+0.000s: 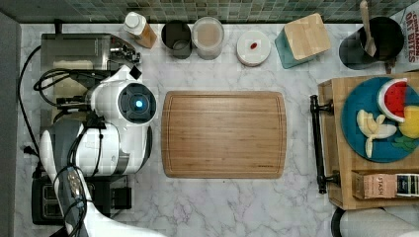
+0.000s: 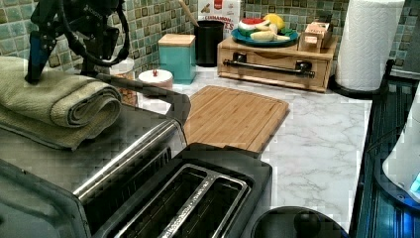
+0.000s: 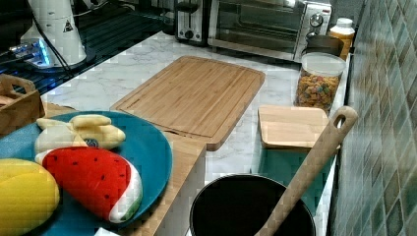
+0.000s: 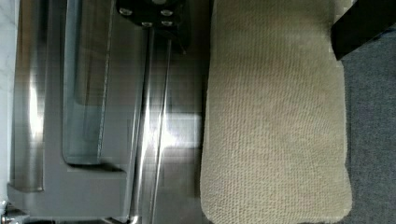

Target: Pick up the towel.

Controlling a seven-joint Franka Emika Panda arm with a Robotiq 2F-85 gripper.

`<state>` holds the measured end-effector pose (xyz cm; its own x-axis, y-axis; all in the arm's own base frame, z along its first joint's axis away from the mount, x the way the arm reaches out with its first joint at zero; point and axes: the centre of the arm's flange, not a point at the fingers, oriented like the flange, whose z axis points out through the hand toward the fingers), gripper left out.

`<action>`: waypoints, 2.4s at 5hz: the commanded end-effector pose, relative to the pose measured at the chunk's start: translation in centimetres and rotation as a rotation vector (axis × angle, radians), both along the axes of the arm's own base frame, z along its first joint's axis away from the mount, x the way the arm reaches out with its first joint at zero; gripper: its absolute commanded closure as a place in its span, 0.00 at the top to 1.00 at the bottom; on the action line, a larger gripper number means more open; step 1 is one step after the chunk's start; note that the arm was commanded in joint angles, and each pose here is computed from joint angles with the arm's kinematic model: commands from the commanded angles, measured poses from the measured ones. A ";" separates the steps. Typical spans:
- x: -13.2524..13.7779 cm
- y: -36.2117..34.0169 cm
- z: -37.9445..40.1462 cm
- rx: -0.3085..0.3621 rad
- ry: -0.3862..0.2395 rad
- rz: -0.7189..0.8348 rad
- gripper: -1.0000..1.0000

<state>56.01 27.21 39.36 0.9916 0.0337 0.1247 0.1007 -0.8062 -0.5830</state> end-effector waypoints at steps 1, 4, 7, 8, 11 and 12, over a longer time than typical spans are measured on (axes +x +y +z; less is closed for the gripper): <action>3.8 6.8 5.2 0.042 0.022 0.122 0.00; 3.7 2.2 7.7 -0.025 0.022 0.049 0.00; -0.9 -10.3 15.3 -0.077 -0.251 -0.117 0.00; -1.6 -15.1 15.8 -0.094 -0.244 -0.218 0.00; -2.5 -25.7 14.6 -0.460 -0.021 -0.541 0.00; -2.3 -27.0 13.8 -0.508 0.053 -0.557 0.00</action>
